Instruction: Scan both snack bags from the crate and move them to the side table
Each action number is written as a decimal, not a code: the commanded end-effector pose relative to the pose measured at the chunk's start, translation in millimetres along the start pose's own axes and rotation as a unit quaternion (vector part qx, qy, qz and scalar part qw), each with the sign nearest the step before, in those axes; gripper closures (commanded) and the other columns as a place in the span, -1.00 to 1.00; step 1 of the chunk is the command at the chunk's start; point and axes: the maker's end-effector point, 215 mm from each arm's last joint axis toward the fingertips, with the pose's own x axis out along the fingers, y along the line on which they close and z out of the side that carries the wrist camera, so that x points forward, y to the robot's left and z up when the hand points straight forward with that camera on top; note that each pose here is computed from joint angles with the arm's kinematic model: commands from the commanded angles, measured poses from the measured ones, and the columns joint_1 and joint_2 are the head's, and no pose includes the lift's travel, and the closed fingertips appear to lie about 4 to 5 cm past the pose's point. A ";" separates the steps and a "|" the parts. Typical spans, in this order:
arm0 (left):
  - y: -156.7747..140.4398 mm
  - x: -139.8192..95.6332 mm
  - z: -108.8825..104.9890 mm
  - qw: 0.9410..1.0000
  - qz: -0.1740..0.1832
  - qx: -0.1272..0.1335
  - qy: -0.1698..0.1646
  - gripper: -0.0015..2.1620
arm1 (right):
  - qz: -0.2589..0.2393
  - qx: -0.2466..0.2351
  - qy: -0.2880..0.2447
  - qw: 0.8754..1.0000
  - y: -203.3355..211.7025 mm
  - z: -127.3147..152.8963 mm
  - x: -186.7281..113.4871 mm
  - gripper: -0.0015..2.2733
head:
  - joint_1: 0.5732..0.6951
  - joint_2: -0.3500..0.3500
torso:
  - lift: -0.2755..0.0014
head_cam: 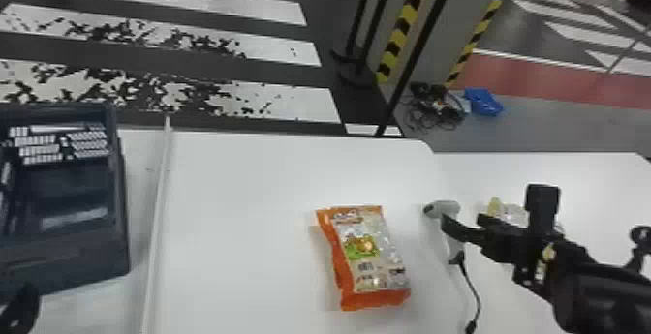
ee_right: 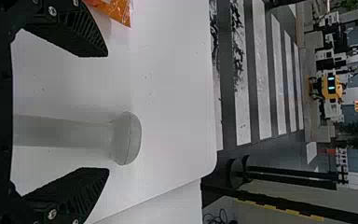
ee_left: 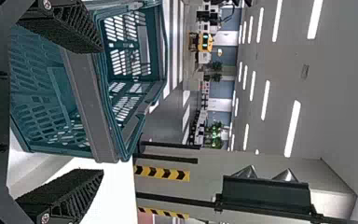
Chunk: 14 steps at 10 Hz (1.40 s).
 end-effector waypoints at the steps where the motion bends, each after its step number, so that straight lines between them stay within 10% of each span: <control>1: 1.2 1.0 -1.8 1.000 0.001 -0.001 0.002 -0.92 | 0.001 0.003 0.014 1.000 -5.9 -8.4 10.8 -0.89 | 1.00 -0.94 | 0.28; 6: 0.0 2.4 -5.8 1.000 0.000 -0.002 0.005 -0.92 | -0.010 -0.001 0.057 0.998 -27.2 -41.0 29.8 -0.70 | 1.00 -0.99 | 0.28; 10: -2.4 3.0 -5.7 1.000 -0.003 -0.003 0.005 -0.92 | -0.011 -0.015 0.072 0.997 -28.7 -45.4 33.6 0.77 | 1.00 -1.00 | 0.28; 14: -2.9 2.3 -5.3 1.000 -0.004 -0.002 0.006 -0.92 | -0.025 -0.014 0.080 0.996 -29.6 -40.5 21.7 0.97 | 1.00 -1.00 | 0.28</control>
